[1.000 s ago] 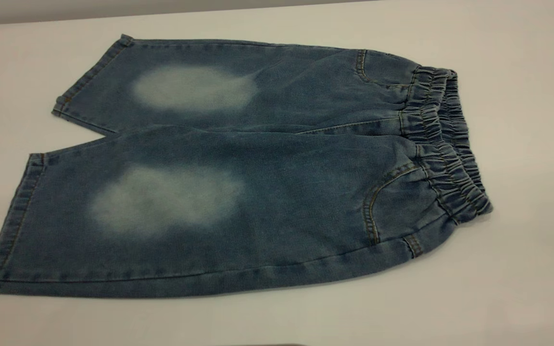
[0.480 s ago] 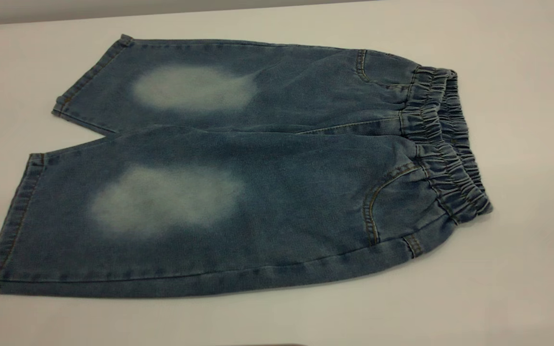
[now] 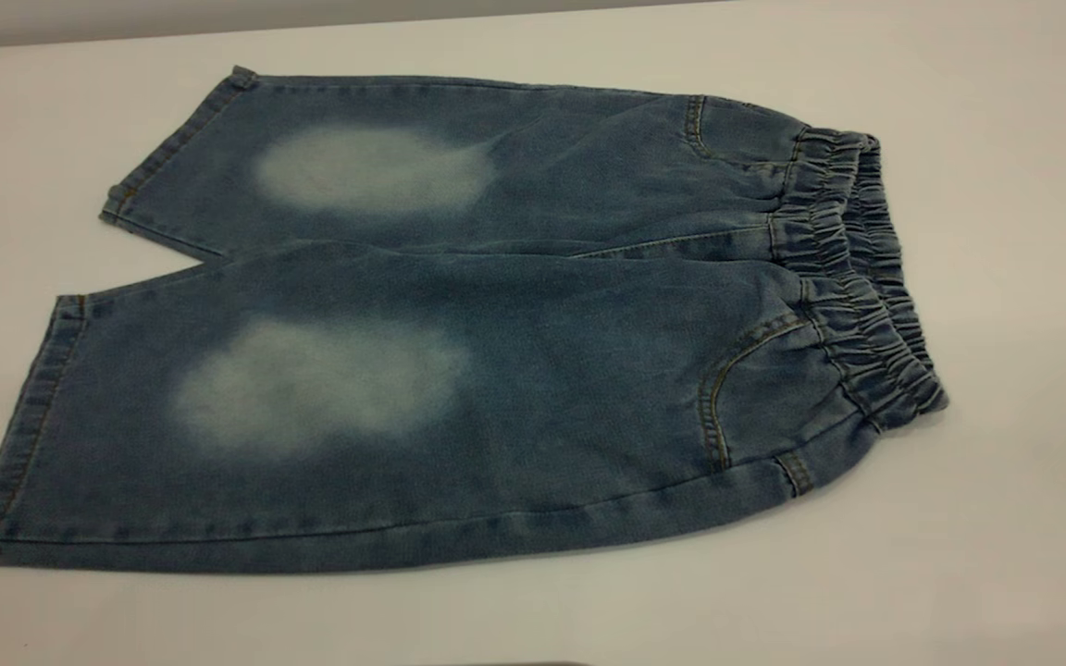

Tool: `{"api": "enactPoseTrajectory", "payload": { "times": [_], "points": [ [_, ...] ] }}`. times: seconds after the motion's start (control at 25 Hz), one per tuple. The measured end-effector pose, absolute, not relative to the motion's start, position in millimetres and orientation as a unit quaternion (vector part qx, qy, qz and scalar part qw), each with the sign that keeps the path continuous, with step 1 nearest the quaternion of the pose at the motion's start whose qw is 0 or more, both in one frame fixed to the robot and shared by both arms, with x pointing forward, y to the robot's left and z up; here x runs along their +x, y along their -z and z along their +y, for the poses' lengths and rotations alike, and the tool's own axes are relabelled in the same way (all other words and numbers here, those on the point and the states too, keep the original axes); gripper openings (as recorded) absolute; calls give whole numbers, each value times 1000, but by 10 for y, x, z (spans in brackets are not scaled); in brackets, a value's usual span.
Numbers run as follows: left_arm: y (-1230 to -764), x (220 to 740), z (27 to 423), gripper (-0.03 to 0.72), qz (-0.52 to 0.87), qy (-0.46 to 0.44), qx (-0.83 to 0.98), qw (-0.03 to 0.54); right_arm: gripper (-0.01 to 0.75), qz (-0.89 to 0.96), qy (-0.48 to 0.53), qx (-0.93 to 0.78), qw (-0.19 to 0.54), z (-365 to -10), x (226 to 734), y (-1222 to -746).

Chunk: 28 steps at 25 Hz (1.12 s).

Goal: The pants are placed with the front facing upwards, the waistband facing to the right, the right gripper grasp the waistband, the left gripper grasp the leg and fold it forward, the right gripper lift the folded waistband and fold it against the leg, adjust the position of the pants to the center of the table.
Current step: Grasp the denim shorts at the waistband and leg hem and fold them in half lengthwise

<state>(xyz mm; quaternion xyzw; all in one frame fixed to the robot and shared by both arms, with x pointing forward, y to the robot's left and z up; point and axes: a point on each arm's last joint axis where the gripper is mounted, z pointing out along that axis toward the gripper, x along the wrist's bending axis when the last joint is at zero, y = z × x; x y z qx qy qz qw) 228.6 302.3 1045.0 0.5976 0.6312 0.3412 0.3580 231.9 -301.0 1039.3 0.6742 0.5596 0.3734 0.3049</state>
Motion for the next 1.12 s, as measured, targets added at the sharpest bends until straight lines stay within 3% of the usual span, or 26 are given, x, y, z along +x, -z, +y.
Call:
{"api": "enactPoseTrajectory", "payload": {
  "times": [1.12],
  "points": [
    [-10525,2350,2978,273,655,-303,574,386,421,562,-387,675,280,-2962,2390,-10430]
  ]
}}
